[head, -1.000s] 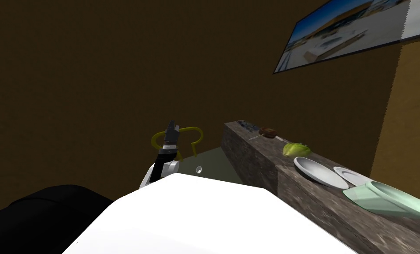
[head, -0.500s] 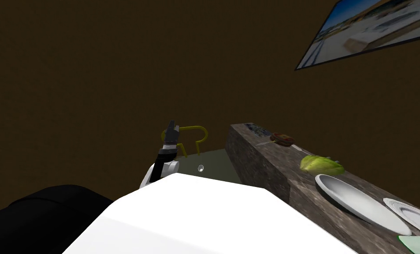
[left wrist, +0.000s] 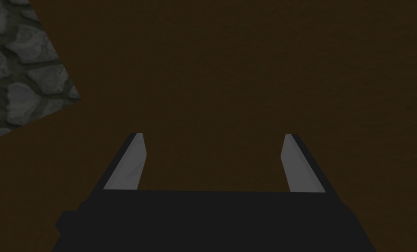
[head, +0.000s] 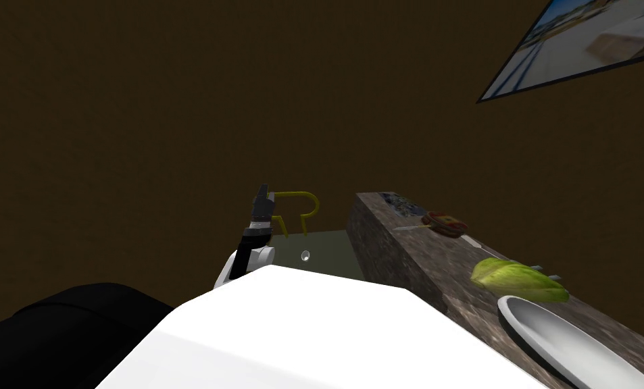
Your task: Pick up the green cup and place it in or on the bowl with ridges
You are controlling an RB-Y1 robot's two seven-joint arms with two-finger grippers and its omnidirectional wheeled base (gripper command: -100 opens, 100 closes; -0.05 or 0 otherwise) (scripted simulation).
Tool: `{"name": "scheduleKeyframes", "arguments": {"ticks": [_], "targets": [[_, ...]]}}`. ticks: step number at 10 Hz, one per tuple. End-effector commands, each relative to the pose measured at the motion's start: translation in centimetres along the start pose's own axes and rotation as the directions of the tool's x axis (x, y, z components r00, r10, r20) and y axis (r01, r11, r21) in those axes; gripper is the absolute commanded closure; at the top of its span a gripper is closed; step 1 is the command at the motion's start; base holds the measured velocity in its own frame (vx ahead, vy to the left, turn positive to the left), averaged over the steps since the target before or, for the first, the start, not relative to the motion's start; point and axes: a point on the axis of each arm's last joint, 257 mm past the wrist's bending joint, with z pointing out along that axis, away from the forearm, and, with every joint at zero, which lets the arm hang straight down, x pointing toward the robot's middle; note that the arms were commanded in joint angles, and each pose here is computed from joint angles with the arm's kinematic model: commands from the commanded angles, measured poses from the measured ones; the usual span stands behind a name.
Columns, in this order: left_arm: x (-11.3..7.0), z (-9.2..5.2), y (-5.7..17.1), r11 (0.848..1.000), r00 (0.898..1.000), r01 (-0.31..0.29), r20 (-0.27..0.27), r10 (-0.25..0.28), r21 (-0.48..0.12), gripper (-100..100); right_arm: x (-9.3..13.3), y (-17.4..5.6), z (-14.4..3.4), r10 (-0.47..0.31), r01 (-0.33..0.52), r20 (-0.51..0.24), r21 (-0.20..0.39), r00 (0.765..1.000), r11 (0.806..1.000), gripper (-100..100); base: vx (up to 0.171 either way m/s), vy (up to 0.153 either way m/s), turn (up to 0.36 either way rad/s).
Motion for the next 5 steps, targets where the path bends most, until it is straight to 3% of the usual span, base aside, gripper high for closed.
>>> {"name": "scheduleKeyframes", "arguments": {"ticks": [1, 2, 3, 4, 5], "targets": [[0.0, 0.0, 0.0, 1.0, 1.0, 0.0, 0.0, 0.0, 0.0, 0, 0.0, 0.0, 0.0, 0.0, 0.0, 0.0, 0.0, 1.0, 1.0, -100, -0.003, -0.09, 0.027], [0.0, 0.0, 0.0, 1.0, 1.0, 0.0, 0.0, 0.0, 0.0, 0, 0.0, 0.0, 0.0, 0.001, -0.001, -0.002, -0.001, 1.0, 1.0, 0, 0.001, -0.018, 0.0], [0.0, 0.0, 0.0, 1.0, 1.0, 0.0, 0.0, 0.0, 0.0, 0, 0.4, -0.1, 1.4, 0.009, -0.009, 0.003, -0.002, 1.0, 1.0, -100, -0.027, -0.021, 0.058], [0.0, 0.0, 0.0, 1.0, 1.0, 0.0, 0.0, 0.0, 0.0, 0, 0.3, -0.1, 0.7, 0.005, -0.005, -0.001, -0.001, 1.0, 1.0, -100, -0.017, -0.012, 0.016], [0.0, 0.0, 0.0, 1.0, 1.0, 0.0, 0.0, 0.0, 0.0, 0, 0.2, -0.1, 0.7, 0.006, -0.006, 0.001, -0.001, 1.0, 1.0, 100, 0.0, 0.0, 0.0]]}}
